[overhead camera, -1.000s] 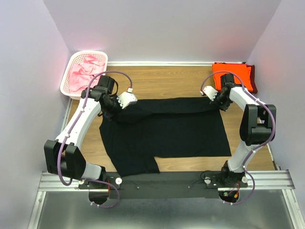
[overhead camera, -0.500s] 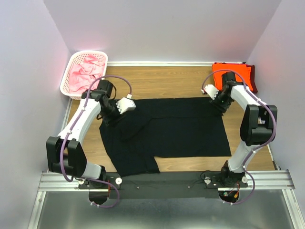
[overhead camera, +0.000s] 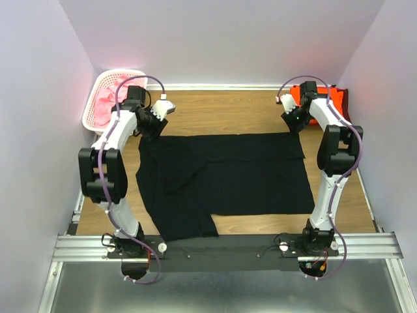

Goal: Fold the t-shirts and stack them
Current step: Fold the tshirt

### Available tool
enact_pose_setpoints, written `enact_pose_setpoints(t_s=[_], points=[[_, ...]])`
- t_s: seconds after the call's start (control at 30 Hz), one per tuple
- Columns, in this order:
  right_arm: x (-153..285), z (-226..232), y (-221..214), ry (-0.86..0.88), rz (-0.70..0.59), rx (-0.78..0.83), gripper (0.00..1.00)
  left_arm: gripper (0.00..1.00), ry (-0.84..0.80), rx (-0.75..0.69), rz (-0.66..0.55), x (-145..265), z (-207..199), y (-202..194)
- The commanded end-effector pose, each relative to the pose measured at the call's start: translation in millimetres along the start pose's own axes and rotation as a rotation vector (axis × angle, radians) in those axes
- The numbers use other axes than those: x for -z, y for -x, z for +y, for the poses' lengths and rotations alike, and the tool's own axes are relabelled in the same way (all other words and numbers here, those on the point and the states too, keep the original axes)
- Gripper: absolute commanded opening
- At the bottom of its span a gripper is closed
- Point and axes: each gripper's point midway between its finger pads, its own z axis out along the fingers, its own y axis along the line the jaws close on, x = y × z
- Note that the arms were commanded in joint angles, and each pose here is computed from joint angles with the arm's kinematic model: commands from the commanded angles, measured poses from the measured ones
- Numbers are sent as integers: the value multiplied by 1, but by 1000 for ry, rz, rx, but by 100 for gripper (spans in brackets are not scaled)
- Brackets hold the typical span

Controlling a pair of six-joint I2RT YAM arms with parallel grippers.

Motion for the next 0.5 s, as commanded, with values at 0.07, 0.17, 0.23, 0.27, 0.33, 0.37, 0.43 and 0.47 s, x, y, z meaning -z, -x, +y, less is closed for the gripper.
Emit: enact_pose_setpoints(t_s=[0.07,0.17,0.23,0.27,0.33,0.37,0.43,0.47], points=[[-15,18,-1,92,7,-81,35,49,32,96,-34,-33,23,11],[-23,29,-11,113,32,-71,34,48,61,120,15,-49,29,-8],[-31,29,-16,96,48,-67,34,48,82,130,31,-56,34,-15],[-36,31,-22,96,64,-67,34,48,121,152,40,-59,43,-20],[-47,29,-29,80,90,-68,34,46,150,169,67,-70,51,-29],[-50,28,-32,74,102,-68,34,45,155,175,79,-73,53,-32],[-60,24,-40,49,130,-62,34,40,152,185,117,-87,54,-43],[-62,23,-43,40,141,-58,34,39,144,185,140,-95,53,-51]])
